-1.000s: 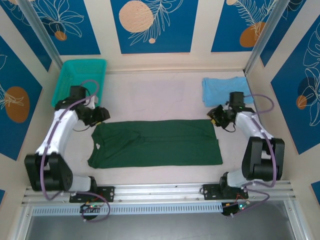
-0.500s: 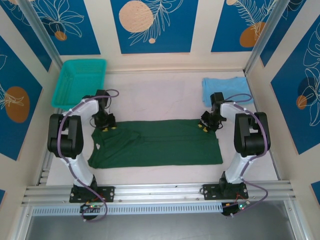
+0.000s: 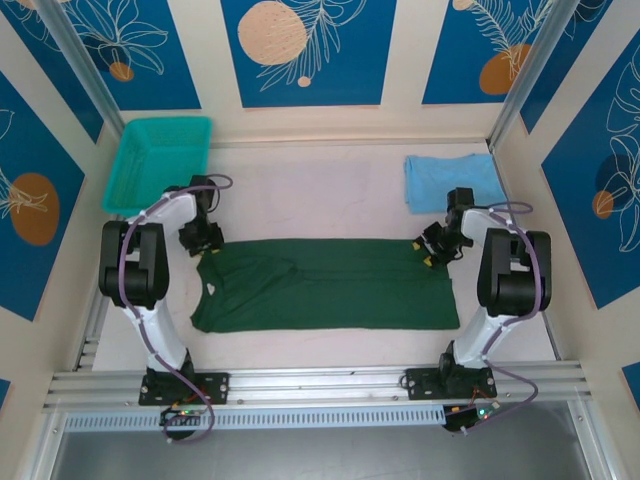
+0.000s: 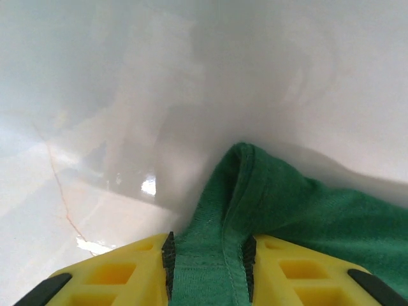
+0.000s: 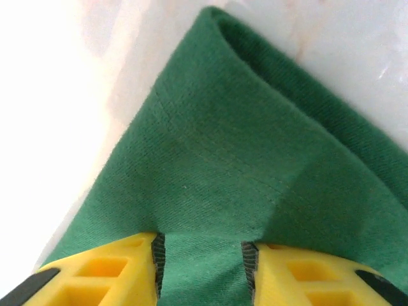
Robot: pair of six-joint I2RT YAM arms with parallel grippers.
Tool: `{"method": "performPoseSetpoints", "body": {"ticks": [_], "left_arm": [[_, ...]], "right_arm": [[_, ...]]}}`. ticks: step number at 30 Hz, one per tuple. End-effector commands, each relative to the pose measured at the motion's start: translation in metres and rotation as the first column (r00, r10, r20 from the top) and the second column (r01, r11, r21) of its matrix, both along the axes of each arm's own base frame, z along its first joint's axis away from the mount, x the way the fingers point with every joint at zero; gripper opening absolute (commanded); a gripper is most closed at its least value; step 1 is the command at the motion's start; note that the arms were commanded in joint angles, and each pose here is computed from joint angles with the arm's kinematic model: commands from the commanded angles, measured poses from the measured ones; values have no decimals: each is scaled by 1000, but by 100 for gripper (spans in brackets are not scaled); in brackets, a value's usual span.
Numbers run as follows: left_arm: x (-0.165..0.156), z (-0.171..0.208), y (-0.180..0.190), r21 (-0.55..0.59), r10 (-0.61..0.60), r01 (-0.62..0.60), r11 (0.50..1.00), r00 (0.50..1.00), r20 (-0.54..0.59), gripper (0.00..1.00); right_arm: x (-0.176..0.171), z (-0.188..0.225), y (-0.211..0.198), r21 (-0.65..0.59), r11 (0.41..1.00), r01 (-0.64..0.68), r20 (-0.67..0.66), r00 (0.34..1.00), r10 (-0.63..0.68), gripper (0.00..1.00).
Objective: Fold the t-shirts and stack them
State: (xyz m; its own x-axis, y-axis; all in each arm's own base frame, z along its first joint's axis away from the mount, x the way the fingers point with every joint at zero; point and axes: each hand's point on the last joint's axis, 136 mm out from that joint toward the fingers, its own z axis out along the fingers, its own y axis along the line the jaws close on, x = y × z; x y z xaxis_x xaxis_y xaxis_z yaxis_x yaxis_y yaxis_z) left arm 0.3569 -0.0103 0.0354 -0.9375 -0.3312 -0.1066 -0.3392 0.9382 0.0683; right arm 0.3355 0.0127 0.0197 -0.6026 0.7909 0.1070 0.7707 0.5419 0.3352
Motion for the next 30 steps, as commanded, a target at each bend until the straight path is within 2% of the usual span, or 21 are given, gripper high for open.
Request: {"method": "performPoseSetpoints", "body": {"ticks": [1,8,13,19,22,27,30], "left_arm": [[18,29,-9,-35,6,-3,999,996,84,38],[42,92,-42,-75,-50,66,995,977,206,46],[39,110,-94,-142,-131,171,975,958,254,47],[23,92,-121,-221,-105,156,963,968,228,48],[21,83,-143,-291,-138,199,936,966,219,48],[3,58,-174,-341,-244,287,895,956,165,46],[-10,30,-167,-306,-277,290,907,957,85,46]], "right_arm": [[-21,-6,-21,-62,996,57,-52,997,-61,51],[-8,45,-38,-76,993,95,142,986,-84,58],[-6,64,-35,-71,994,80,231,971,-61,59],[-20,54,-33,-73,995,73,186,981,-59,57],[-25,51,-20,-57,998,27,179,984,-16,54],[-30,49,32,-1,989,-150,173,974,148,46],[-31,59,95,22,935,-354,233,911,340,45]]}}
